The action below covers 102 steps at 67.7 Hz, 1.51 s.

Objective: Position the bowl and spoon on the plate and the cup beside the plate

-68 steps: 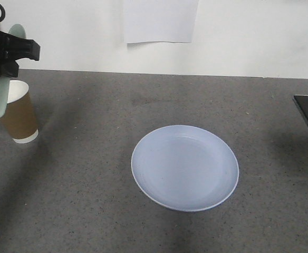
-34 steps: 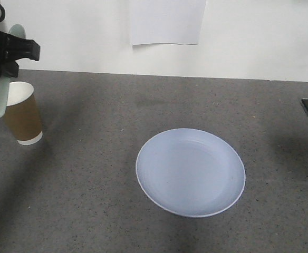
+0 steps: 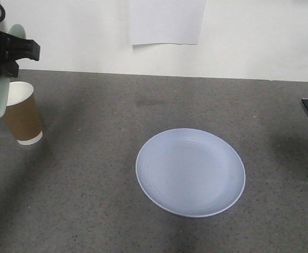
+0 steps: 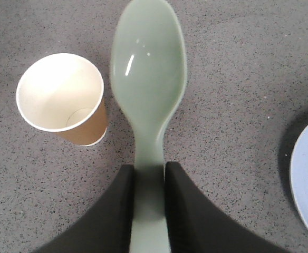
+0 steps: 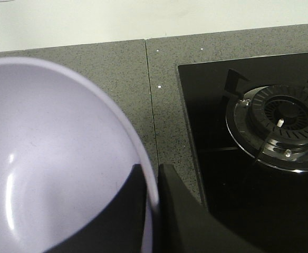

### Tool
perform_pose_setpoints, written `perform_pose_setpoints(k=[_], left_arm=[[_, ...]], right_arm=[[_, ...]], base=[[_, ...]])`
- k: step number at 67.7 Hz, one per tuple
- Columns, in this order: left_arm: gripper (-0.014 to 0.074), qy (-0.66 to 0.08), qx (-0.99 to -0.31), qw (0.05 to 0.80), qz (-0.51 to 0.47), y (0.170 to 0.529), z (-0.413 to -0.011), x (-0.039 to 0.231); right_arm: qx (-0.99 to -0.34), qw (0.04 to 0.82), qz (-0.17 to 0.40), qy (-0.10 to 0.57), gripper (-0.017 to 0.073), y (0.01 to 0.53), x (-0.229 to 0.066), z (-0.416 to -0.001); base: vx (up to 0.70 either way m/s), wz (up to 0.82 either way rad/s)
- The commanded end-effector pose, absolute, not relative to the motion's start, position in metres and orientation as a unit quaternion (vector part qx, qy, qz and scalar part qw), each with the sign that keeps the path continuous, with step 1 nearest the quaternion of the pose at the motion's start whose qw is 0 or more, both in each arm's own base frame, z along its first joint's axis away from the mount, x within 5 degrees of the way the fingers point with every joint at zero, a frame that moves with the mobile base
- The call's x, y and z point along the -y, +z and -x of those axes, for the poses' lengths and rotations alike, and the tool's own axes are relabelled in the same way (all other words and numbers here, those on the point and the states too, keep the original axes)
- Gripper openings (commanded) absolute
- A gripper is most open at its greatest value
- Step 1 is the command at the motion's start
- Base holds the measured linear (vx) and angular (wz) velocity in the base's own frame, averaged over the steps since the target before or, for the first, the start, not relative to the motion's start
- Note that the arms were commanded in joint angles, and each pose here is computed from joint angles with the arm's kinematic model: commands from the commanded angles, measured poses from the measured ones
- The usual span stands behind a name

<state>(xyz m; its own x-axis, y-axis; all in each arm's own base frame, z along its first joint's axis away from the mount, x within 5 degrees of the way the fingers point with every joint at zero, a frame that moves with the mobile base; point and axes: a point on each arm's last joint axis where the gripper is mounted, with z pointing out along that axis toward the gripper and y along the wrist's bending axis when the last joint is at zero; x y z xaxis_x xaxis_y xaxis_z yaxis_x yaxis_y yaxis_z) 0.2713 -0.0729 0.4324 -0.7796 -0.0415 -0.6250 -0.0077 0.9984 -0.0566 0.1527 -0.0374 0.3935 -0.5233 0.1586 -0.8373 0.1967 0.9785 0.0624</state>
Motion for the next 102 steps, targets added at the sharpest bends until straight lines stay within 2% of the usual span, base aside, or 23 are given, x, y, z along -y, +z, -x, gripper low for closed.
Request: perform_pose_setpoints(k=[1,102], left_arm=[[-0.0006,-0.036,-0.926,0.376,0.014,0.4501,-0.2647,0.0700],[-0.0006,-0.036,-0.926,0.376,0.014,0.4501,-0.2647,0.0700]], right_arm=[[-0.848,0.520,-0.100,-0.029,-0.0006,0.4083,0.0383,-0.1525],[-0.850,0.516,-0.101,-0.026,-0.0006,0.4075,0.0377,-0.1522]], base=[[0.00,0.00],[0.00,0.00]])
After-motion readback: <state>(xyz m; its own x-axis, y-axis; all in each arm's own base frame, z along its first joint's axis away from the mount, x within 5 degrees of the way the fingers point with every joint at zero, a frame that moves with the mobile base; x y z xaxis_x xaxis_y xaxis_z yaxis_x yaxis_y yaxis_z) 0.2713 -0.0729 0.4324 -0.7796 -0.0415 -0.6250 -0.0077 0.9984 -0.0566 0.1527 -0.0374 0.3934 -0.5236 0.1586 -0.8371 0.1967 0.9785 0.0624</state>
